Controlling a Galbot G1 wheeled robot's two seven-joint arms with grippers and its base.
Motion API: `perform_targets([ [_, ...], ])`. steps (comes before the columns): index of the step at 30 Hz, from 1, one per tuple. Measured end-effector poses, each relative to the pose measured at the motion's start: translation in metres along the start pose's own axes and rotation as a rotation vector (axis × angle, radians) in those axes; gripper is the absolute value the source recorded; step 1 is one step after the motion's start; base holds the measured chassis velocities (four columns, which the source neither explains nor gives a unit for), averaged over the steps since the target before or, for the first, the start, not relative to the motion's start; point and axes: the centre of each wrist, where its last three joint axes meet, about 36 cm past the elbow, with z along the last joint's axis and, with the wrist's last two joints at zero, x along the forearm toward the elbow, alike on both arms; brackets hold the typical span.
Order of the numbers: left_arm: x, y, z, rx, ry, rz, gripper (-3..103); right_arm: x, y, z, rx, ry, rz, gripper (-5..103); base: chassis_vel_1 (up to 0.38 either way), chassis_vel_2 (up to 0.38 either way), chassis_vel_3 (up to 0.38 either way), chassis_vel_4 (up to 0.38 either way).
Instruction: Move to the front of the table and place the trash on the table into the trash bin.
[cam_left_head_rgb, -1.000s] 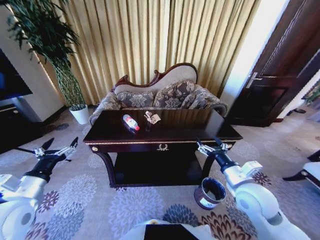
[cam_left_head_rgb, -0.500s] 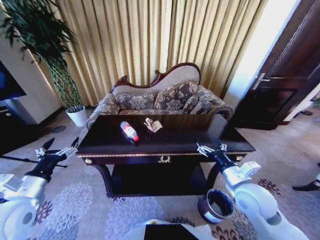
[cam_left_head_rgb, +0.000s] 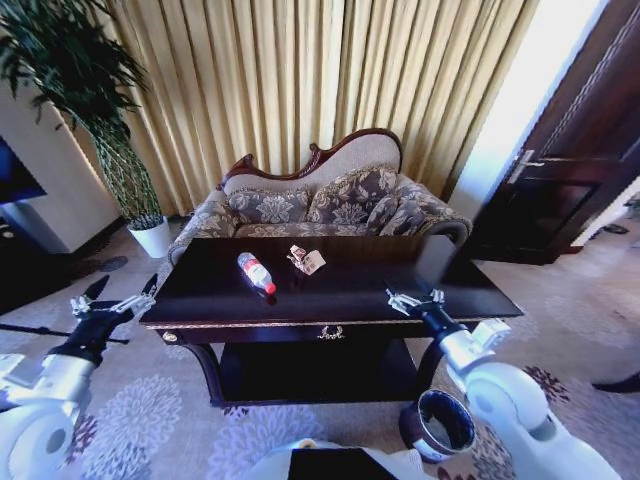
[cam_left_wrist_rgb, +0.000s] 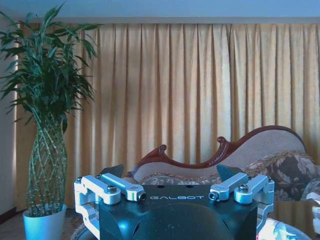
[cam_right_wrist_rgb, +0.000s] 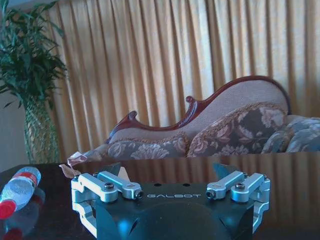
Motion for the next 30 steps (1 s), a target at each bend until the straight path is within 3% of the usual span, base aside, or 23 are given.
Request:
perform_targets([
  [10,0.006,0.000,0.006,0.013,0.006,-0.038,100,-0.063,-0.006,-0.003,0.001,0.035,-0.108,100,0.000,0.000,0.000,0.000],
  [16,0.012,-0.002,0.002,0.009,-0.001,-0.057,100,-0.114,0.013,-0.007,0.017,0.055,-0.216,100,0.000,0.000,0.000,0.000],
  [30,0.019,-0.003,0.002,0.011,-0.006,-0.094,100,-0.191,0.059,0.015,0.023,0.133,-0.305,100,0.000,0.000,0.000,0.000],
])
